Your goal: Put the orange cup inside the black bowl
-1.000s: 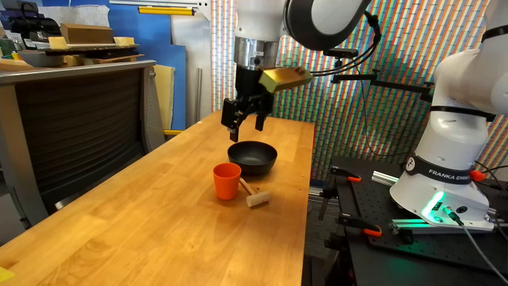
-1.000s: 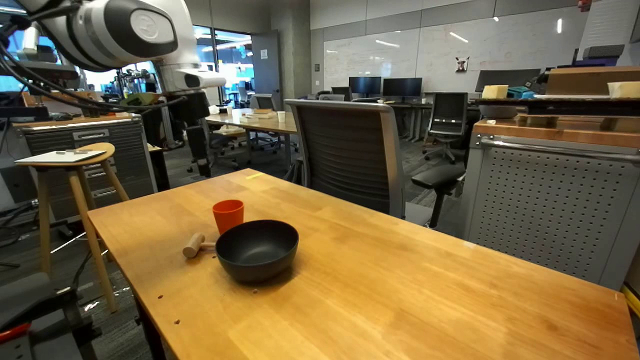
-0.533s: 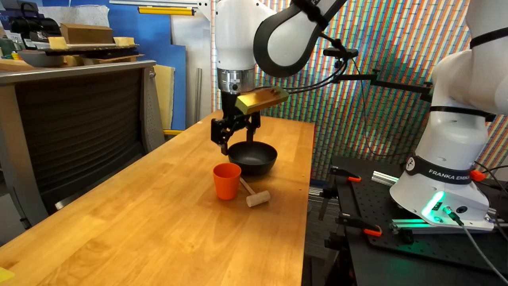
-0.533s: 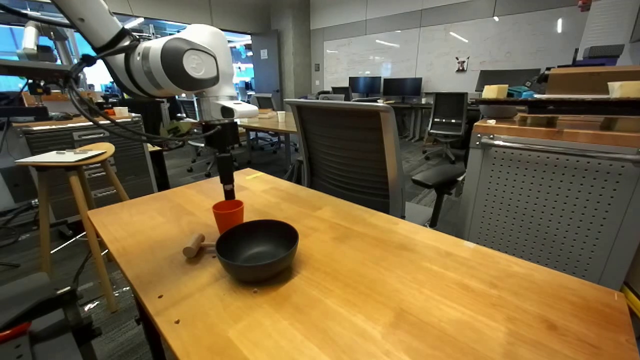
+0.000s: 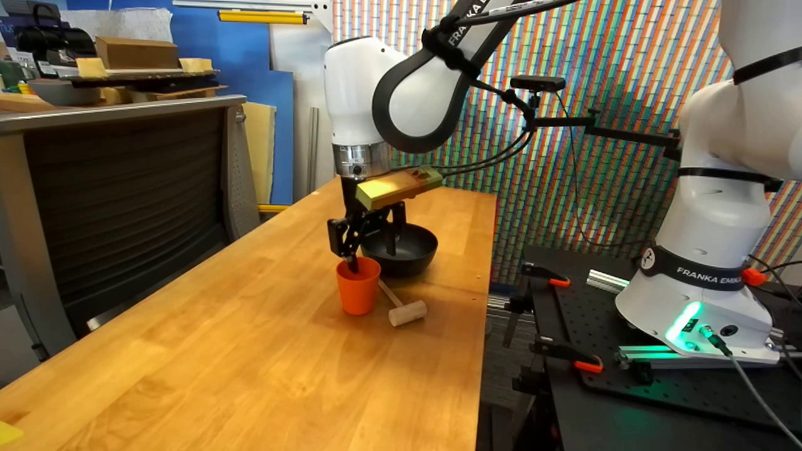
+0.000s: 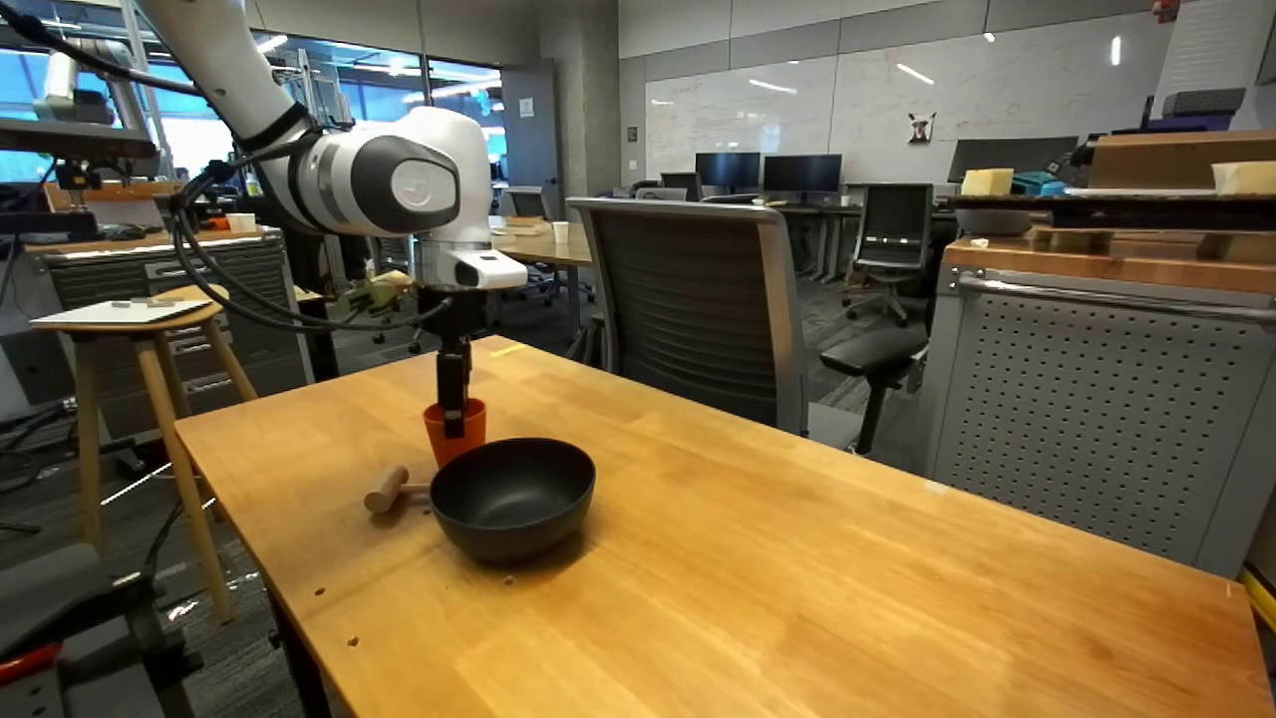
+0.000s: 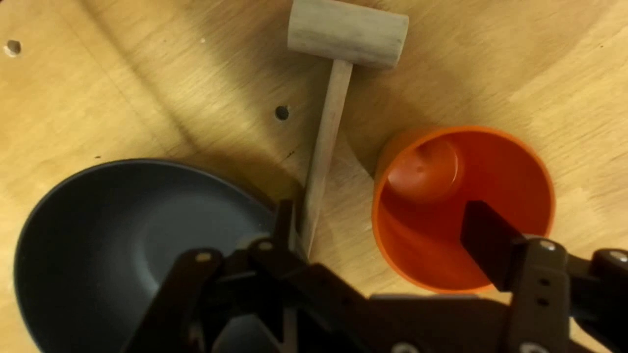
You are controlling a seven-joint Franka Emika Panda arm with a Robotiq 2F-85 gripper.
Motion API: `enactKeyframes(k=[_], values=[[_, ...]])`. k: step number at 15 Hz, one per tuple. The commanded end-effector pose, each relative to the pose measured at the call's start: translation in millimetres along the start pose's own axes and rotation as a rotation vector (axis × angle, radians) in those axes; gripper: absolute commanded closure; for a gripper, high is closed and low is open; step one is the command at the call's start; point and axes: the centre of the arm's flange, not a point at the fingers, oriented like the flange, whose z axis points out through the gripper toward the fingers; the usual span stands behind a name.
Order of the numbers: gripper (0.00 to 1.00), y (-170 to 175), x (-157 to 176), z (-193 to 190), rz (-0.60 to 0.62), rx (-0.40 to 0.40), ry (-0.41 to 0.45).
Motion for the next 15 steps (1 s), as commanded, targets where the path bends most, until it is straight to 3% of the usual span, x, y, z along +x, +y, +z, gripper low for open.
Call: enactKeyframes(k=[1, 8, 11, 15], values=[[0.44, -8.8, 10.4, 7.1, 0.017, 0.024, 0.009], [0.97, -6.7, 4.9, 24.5, 0.053, 0.044, -0.04], [1.0, -9.7, -8.0, 11.8, 0.035, 0.056, -0.07], [0.98, -24.0, -25.1, -40.6, -0.012, 0.012, 0.076]])
